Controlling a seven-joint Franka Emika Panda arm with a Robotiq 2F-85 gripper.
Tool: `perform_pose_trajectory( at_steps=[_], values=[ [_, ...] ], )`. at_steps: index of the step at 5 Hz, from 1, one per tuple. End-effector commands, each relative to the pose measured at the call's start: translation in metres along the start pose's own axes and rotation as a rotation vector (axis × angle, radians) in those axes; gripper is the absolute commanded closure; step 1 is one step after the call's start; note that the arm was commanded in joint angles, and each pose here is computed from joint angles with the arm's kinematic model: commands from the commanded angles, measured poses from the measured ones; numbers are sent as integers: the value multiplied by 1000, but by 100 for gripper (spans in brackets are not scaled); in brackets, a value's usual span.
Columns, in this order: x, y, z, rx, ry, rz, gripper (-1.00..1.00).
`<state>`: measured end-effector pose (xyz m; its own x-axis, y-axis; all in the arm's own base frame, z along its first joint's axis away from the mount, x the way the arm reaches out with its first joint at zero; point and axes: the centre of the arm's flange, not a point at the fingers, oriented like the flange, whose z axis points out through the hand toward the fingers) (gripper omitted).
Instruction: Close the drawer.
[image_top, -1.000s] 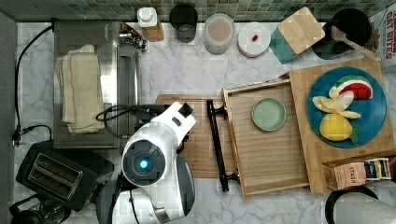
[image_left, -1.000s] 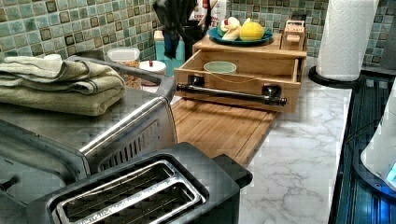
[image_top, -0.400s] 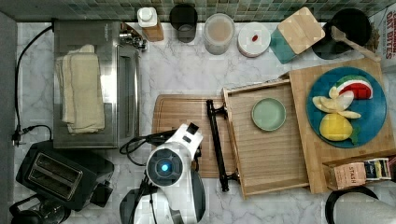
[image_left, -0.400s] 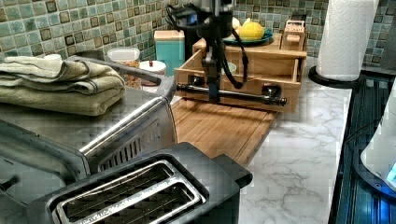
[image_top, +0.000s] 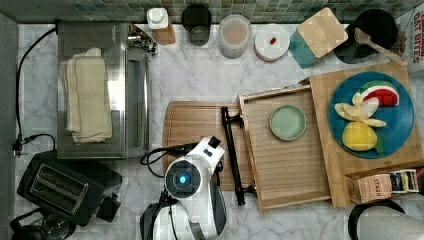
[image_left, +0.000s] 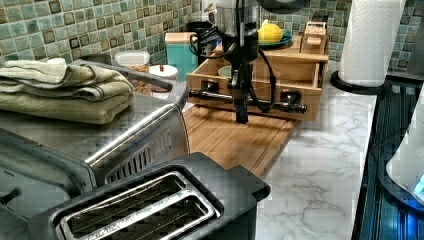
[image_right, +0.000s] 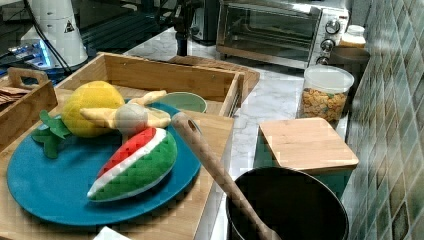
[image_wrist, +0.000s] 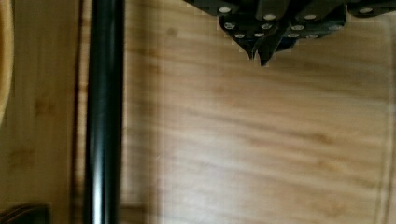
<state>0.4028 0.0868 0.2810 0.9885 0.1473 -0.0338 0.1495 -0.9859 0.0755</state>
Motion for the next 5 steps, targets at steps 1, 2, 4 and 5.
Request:
perform_pose_trajectory(
  at_steps=[1, 2, 4, 5],
  values=[
    [28, 7, -8, -8, 92, -12, 100],
    [26, 26, 5, -44, 135, -77, 100],
    [28, 69, 12, -16, 115, -126, 100],
    [34, 91, 20, 18, 105, -118, 100]
  ],
)
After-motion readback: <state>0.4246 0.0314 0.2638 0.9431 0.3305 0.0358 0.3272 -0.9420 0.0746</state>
